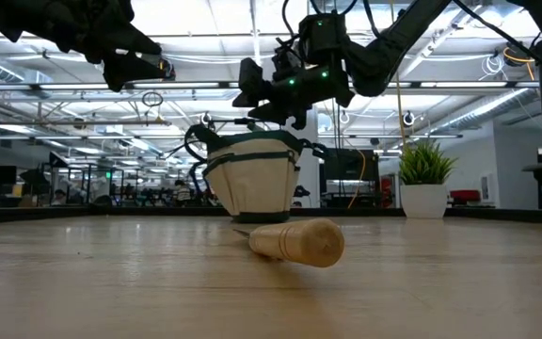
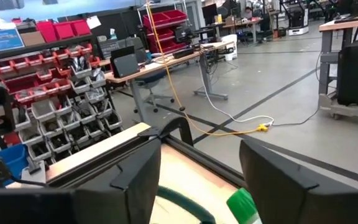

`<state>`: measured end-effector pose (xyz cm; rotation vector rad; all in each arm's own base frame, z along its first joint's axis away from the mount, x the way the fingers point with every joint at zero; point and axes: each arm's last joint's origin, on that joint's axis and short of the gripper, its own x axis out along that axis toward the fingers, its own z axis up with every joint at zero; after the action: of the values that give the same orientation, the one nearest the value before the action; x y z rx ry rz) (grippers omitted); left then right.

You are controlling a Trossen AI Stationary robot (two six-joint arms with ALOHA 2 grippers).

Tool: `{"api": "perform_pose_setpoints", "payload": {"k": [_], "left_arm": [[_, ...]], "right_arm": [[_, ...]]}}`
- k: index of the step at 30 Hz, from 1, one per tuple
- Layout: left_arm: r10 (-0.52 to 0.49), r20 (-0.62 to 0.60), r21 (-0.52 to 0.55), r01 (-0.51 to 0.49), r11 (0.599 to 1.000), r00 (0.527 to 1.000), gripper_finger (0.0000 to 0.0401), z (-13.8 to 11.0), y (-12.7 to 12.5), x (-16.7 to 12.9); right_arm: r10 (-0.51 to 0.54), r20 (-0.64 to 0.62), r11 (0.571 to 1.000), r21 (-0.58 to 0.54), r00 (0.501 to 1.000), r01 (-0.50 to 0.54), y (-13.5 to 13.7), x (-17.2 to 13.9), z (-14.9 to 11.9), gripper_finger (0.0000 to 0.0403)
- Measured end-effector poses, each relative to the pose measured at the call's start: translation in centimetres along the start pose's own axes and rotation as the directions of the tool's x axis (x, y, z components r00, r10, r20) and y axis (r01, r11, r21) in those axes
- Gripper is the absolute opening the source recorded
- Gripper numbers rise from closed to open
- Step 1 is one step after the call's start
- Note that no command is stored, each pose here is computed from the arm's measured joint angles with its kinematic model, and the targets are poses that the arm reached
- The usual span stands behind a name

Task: Pick & Place Garden tools in Gardening bag
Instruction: Put the right brown trowel into the gardening bag

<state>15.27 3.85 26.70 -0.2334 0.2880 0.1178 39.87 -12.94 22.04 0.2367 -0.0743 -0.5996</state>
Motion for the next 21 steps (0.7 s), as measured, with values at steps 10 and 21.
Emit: {"api": "perform_pose_setpoints", "payload": {"k": [10,21], "left_arm": [[-0.005,-0.001,0.000,0.005,1.000,1.000,0.0257,0.0,0.0,0.0],[-0.016,-0.073,-0.018,0.015,1.000,0.997,0.0257,-0.7,0.0,0.0]], "right_arm": [[0.032,0.008,0.999,-0.013,0.999,-0.032,1.2,-0.5,0.3,0.0224],[0.204,-0.027,0.925,-0.323,0.979,-0.201,6.9,-6.6,6.6,0.0220]]}}
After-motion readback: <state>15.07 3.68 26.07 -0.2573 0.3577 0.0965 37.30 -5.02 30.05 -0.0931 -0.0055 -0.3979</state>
